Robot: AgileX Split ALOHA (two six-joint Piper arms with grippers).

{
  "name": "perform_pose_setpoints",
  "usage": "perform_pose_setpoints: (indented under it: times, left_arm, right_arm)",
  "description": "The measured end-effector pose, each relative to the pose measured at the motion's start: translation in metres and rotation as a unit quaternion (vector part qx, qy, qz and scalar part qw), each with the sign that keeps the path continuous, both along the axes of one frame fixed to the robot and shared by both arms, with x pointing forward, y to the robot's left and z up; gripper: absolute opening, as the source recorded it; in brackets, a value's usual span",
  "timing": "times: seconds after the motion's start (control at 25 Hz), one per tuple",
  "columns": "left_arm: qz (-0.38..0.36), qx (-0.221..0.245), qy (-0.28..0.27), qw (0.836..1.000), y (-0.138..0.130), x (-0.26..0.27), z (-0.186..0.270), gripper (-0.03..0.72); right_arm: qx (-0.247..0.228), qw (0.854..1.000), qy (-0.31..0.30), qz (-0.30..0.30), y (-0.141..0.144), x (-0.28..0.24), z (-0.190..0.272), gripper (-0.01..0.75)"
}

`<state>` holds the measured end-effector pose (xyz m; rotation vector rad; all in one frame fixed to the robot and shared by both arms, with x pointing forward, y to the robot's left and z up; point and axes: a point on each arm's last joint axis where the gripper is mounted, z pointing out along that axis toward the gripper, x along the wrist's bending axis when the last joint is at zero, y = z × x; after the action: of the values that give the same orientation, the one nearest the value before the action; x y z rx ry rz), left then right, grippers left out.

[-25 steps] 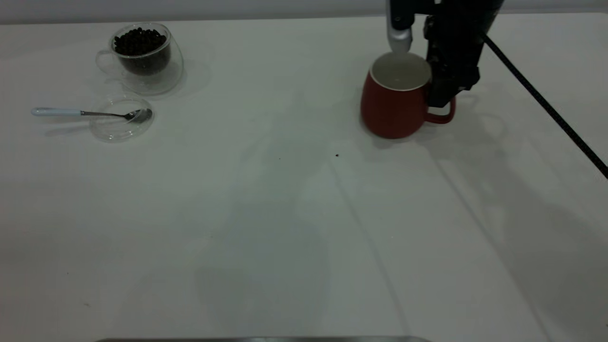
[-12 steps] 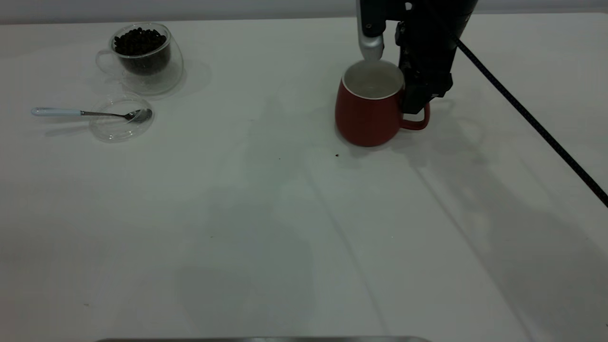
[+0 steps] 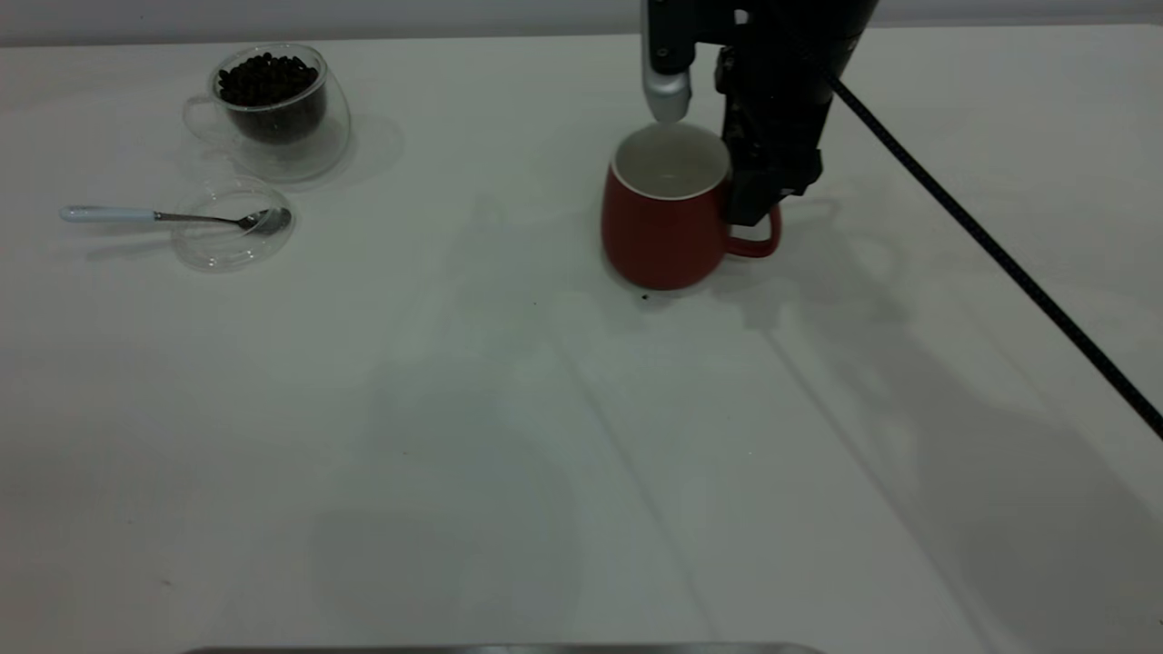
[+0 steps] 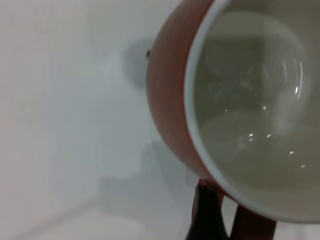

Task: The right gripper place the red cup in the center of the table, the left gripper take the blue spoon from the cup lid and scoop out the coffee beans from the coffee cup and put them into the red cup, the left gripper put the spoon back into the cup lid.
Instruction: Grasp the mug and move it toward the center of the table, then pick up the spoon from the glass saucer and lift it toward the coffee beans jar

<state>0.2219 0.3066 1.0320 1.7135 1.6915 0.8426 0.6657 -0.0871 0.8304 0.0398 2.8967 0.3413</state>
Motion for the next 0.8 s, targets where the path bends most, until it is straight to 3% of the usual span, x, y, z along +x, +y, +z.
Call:
perform_pose_setpoints:
  times: [0.52,0.68,0.8]
  left_arm:
    - [0.0,0.0,0.0,1.0,0.0,0.0,0.0,0.57]
    - [0.0,0.0,0.0,1.0,0.0,0.0,0.0,0.57]
    - [0.0,0.0,0.0,1.0,0.0,0.0,0.0,0.57]
  right_arm:
    - [0.039,0.999,0.006,-0.035,0.013,-0.003,0.01,0.596]
    - [0.041,0.996,0.012,-0.079,0.003,-0.003,0.049,0.596]
    - [0.042,0.988,0.016,-0.147,-0.009,-0.007,0.091,0.596]
